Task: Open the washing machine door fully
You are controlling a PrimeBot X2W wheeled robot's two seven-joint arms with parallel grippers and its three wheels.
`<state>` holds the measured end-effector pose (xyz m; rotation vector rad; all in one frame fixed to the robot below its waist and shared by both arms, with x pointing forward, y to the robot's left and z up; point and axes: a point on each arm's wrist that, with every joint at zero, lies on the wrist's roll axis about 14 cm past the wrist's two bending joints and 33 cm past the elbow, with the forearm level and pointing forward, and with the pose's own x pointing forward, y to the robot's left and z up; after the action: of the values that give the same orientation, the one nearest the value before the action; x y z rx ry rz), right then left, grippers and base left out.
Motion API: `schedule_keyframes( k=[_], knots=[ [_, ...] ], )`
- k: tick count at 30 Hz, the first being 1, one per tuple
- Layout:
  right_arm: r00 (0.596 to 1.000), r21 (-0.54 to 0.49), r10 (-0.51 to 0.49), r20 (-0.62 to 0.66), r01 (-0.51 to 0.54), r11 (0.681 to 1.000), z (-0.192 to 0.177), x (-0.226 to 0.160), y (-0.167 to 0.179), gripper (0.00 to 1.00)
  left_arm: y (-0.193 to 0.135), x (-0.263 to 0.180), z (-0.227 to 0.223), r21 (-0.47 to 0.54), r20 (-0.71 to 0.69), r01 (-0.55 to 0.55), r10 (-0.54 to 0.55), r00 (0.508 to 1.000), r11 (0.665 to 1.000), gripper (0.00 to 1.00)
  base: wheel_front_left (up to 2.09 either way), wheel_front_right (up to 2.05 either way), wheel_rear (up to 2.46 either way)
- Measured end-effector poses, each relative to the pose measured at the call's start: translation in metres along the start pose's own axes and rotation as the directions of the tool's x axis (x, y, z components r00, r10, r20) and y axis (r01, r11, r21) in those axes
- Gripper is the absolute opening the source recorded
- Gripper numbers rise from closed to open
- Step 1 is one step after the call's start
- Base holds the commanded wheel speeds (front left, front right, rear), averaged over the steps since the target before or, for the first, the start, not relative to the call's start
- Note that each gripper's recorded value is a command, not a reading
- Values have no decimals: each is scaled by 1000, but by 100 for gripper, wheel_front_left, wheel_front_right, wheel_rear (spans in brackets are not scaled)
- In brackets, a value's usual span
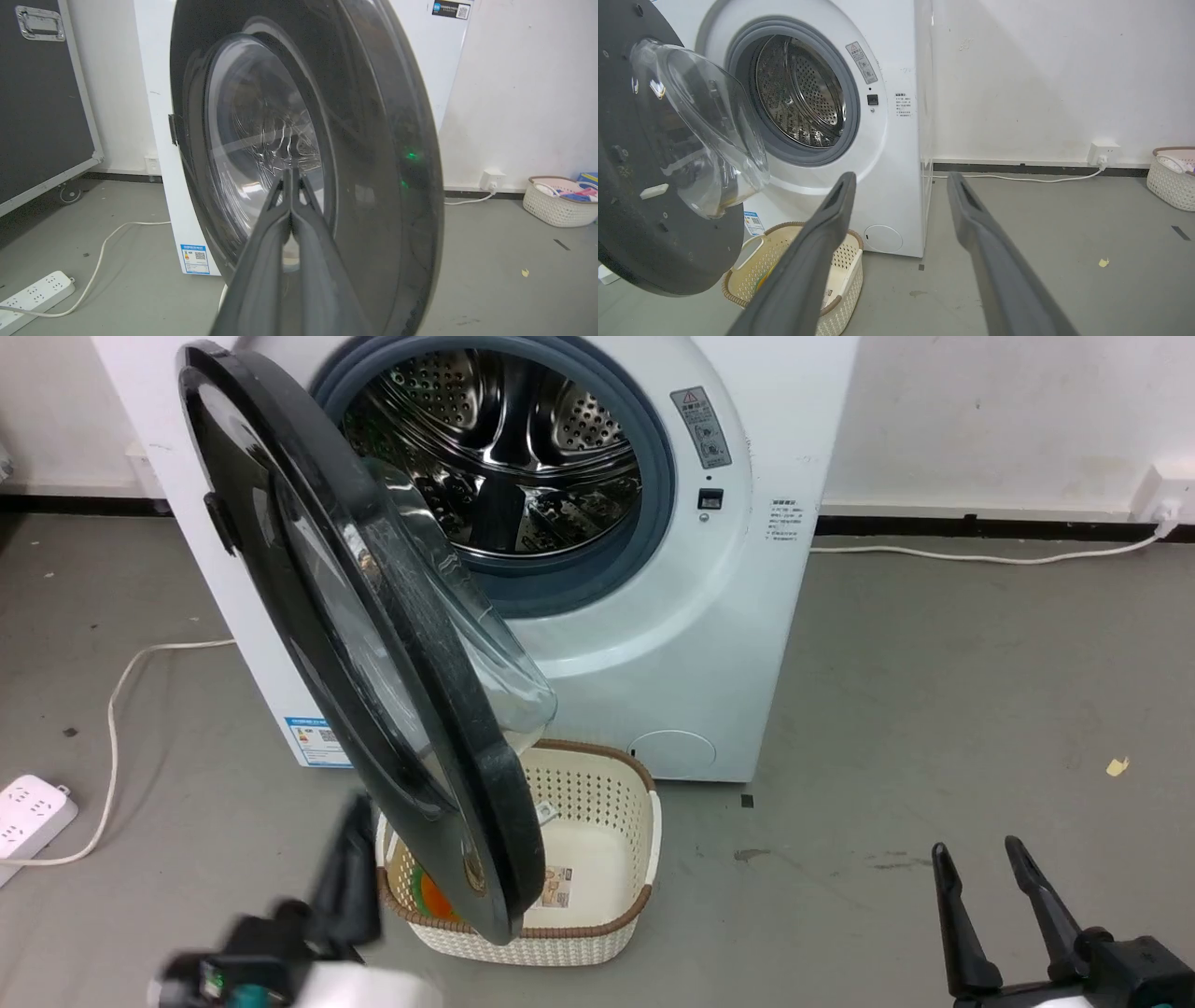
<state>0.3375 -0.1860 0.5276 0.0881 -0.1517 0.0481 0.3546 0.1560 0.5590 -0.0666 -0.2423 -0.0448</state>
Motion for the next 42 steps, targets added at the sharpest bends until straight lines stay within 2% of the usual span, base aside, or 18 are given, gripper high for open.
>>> schedule_keyframes(
  k=[5, 9, 15, 17, 19, 20, 23, 25, 26, 28, 32, 33, 38, 42],
  knots=[
    [1000, 11, 4, -6, -4, 1000, -2, 0, 2, 100, 21, 22, 56, -57, 181, -71, 80, 980, 996, 0, 0, 0, 0],
    [1000, 17, 5, -8, -5, 1000, -3, 1, 3, 100, 28, 35, 117, -84, 369, -76, 102, 924, 994, 0, 0, 0, 0],
    [1000, 22, 4, -9, -3, 1000, -3, 0, 3, 100, 14, 35, 202, -85, 609, -10, 60, 791, 996, 0, 0, 0, 0],
    [1000, 26, 2, -8, -2, 1000, -3, 0, 3, 100, 3, 33, 212, -67, 638, 23, 25, 770, 997, 0, 0, 0, 0],
    [1000, 27, 1, -7, -1, 1000, -3, -1, 3, 100, -12, 33, 212, -45, 638, 69, -24, 769, 997, 0, 0, 0, 0],
    [1000, 34, -1, -6, 1, 999, -2, -1, 2, 100, -41, 36, 197, -35, 584, 168, -116, 804, 985, 0, 0, 0, 0],
    [1000, 39, -3, -8, 3, 999, -3, -1, 2, 100, -76, 38, 166, -28, 465, 277, -233, 854, 960, 0, 0, 0, 0],
    [1000, 43, -3, -10, 3, 999, -4, 0, 2, 100, -94, 37, 136, -39, 360, 332, -296, 885, 943, 0, 0, 0, 0],
    [1000, 43, -3, -13, 3, 999, -5, 0, 2, 100, -106, 34, 108, -62, 262, 359, -332, 906, 931, 0, 0, 0, 0],
    [1000, 43, -3, -15, 4, 999, -6, 0, 2, 100, -113, 29, 81, -97, 176, 374, -354, 919, 922, 0, 0, 0, 0],
    [1000, 45, -4, -21, 4, 999, -8, 1, 2, 100, -117, 21, 29, -135, 16, 365, -366, 930, 921, 0, 0, 0, 0],
    [1000, 47, 1, -31, 0, 999, -11, 1, 3, 100, -115, 17, -4, -148, -85, 346, -361, 929, 926, 0, 0, 0, 0],
    [999, 57, 7, -43, -5, 998, -15, 2, 6, 100, -102, 14, -43, -156, -195, 299, -326, 925, 941, 0, 0, 0, 0],
    [999, 59, 21, -44, -18, 998, -16, 6, 10, 100, -89, 18, -54, -148, -211, 261, -288, 934, 954, 0, 0, 0, 0]
  ],
)
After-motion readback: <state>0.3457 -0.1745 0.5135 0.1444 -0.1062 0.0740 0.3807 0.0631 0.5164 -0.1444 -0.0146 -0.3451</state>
